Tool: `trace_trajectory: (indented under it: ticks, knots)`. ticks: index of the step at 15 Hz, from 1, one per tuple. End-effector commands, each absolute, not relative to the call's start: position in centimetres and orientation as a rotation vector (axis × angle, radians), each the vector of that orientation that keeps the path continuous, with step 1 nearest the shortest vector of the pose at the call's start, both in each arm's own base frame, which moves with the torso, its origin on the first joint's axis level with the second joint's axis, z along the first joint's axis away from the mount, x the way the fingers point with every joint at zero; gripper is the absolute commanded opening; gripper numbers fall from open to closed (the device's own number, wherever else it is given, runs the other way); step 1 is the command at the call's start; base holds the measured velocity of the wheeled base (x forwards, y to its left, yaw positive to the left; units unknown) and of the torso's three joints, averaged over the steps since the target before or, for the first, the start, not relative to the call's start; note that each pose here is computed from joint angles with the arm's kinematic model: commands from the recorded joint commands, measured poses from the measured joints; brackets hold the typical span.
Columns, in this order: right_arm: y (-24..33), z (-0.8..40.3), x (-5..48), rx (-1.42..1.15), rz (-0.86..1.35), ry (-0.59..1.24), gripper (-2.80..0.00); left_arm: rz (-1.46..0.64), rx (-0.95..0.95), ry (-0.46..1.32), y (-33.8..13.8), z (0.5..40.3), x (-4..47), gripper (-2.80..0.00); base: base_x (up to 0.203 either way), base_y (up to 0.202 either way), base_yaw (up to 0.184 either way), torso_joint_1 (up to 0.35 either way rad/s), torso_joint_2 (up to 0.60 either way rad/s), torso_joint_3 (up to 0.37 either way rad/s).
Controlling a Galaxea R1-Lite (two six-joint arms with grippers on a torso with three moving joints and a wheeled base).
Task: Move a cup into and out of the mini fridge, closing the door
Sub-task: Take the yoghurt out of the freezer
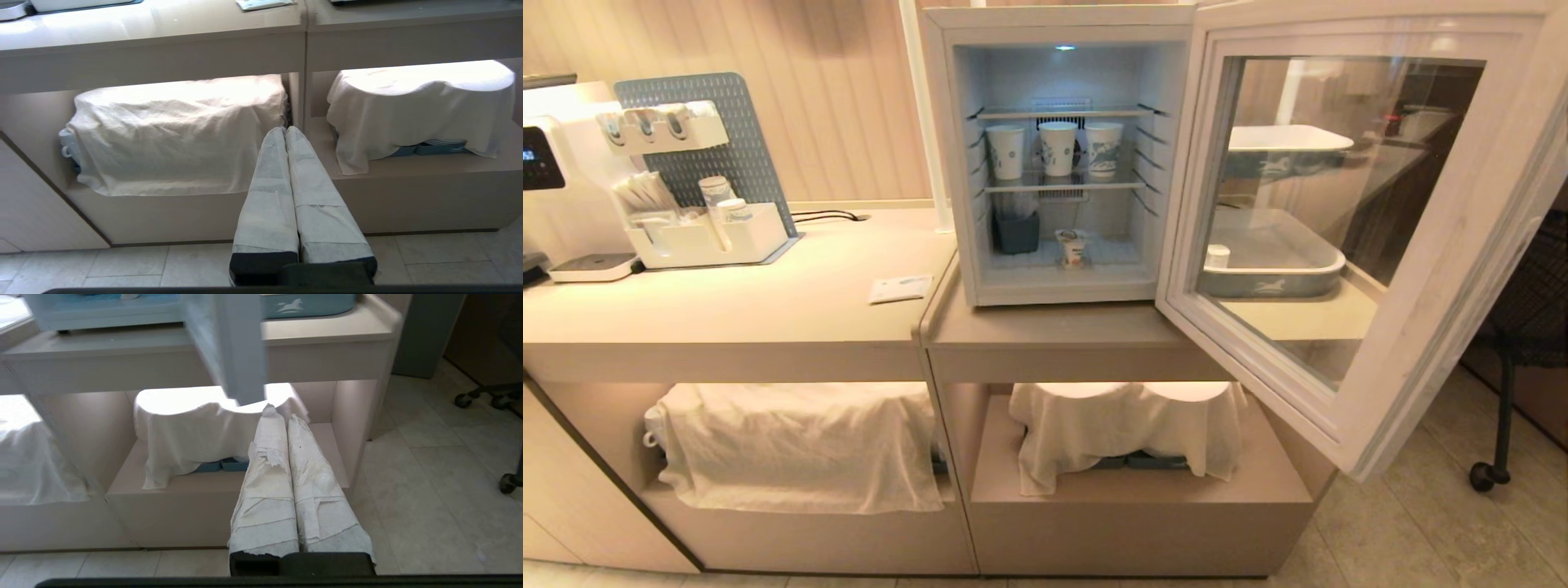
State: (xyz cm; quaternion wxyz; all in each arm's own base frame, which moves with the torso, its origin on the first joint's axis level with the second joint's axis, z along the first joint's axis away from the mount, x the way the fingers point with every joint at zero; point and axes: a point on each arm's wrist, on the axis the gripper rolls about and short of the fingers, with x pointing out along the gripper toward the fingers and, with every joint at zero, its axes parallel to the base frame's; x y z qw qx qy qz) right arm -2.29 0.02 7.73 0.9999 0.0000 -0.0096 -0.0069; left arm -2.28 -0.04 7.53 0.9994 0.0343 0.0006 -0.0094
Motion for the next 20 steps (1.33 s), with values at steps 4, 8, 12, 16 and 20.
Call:
trace_trajectory:
  ticks: [4, 8, 12, 16, 20]
  knots:
    - [0.02, 7.48, -2.21, 0.0, -0.014, -0.009, -2.8, -0.017, 0.069, 0.002, -0.04, 7.54, -2.27, -2.8, 0.0, 0.193, 0.001, 0.003, 0.0, 0.003]
    - [0.02, 7.48, -2.21, 0.0, -0.014, -0.009, -2.8, -0.015, 0.064, 0.001, -0.03, 7.53, -2.28, -2.8, 0.0, 0.193, -0.001, 0.004, 0.0, 0.002]
    - [0.02, 7.48, -2.21, 0.0, -0.014, -0.009, -2.8, -0.011, 0.061, 0.001, -0.02, 7.53, -2.28, -2.8, 0.0, 0.194, 0.001, 0.003, 0.0, 0.0]
    - [0.02, 7.48, -2.21, 0.0, -0.015, -0.009, -2.8, -0.011, 0.06, 0.002, -0.02, 7.54, -2.27, -2.8, 0.0, 0.191, 0.001, 0.002, 0.0, 0.002]
    - [0.02, 7.48, -2.21, 0.0, -0.014, -0.009, -2.8, -0.011, 0.06, 0.002, -0.02, 7.53, -2.28, -2.8, 0.0, 0.192, 0.001, 0.003, 0.0, 0.004]
